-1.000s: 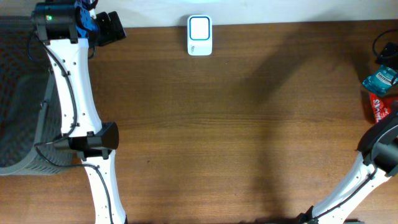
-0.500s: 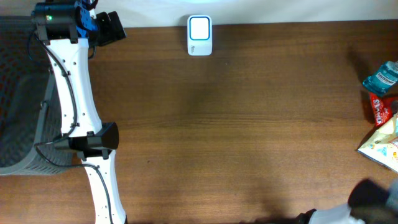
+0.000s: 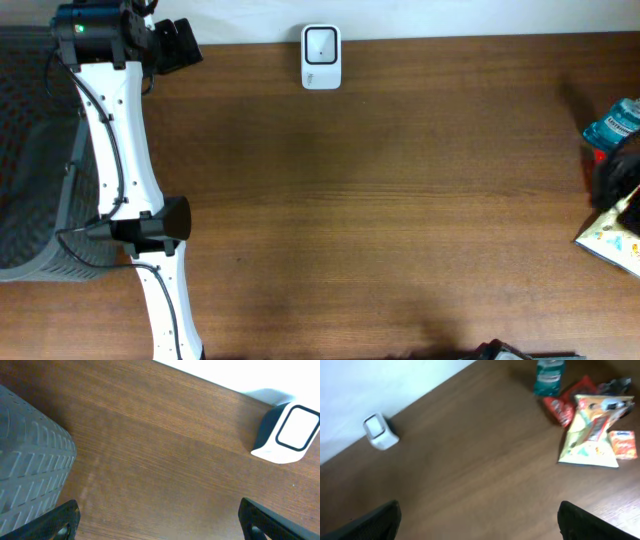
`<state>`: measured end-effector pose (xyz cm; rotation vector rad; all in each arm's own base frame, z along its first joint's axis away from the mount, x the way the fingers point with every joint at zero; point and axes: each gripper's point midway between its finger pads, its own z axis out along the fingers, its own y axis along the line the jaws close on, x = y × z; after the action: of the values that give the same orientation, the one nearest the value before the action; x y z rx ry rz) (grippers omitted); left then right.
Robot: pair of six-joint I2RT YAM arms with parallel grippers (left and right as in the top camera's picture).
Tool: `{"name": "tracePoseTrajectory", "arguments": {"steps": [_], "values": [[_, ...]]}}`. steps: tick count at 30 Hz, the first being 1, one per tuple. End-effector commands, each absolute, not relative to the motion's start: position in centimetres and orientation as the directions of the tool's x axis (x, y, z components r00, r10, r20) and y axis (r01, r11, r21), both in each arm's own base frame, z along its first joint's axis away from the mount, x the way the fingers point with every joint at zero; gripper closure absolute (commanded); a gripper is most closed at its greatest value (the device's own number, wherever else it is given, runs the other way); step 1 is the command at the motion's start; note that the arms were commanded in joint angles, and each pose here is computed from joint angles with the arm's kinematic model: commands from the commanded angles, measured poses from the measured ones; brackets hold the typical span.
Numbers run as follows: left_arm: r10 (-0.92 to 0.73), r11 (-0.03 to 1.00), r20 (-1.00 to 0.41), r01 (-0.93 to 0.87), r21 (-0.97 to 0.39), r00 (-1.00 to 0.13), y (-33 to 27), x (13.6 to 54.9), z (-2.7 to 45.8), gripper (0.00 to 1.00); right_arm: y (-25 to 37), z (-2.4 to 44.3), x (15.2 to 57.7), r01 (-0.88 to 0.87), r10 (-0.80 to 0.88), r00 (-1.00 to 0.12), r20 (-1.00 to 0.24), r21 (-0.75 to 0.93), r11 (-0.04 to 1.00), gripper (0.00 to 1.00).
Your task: Scan the item barcode
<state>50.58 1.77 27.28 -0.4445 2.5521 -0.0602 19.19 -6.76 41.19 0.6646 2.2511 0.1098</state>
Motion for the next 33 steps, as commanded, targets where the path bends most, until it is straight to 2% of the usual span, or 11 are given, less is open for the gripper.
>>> {"name": "tracePoseTrajectory", "arguments": {"steps": [1, 21, 24, 26, 29, 33], "values": [[-0.336, 0.940, -0.518, -0.316, -0.129, -0.787, 2.1, 50.4, 27.8, 0.00, -4.6, 40.6, 17.6, 0.371, 0.465, -0.583, -0.666, 0.290, 0.882, 0.01], [-0.335, 0.940, -0.518, -0.315, -0.129, -0.787, 2.1, 50.4, 27.8, 0.01, -4.1, 39.5, 17.1, 0.364, 0.460, -0.605, -0.650, 0.288, 0.886, 0.01], [-0.336, 0.940, -0.518, -0.317, -0.129, -0.787, 2.1, 50.4, 27.8, 0.01, -2.8, 38.4, 17.6, 0.264, 0.378, -0.668, -0.641, 0.270, 0.926, 0.01], [-0.336, 0.940, -0.518, -0.316, -0.129, -0.787, 2.1, 50.4, 27.8, 0.01, -1.2, 38.3, 18.3, 0.141, 0.274, -0.676, -0.684, 0.245, 0.959, 0.01], [-0.336, 0.940, -0.518, -0.316, -0.129, -0.787, 2.1, 50.4, 27.8, 0.01, 1.9, 38.4, 19.2, -0.062, 0.133, -0.615, -0.777, 0.215, 0.975, 0.01], [-0.336, 0.940, -0.518, -0.317, -0.129, -0.787, 2.2, 50.4, 27.8, 0.01, 5.0, 35.4, 18.5, -0.257, 0.022, -0.474, -0.880, 0.163, 0.953, 0.01]]}}
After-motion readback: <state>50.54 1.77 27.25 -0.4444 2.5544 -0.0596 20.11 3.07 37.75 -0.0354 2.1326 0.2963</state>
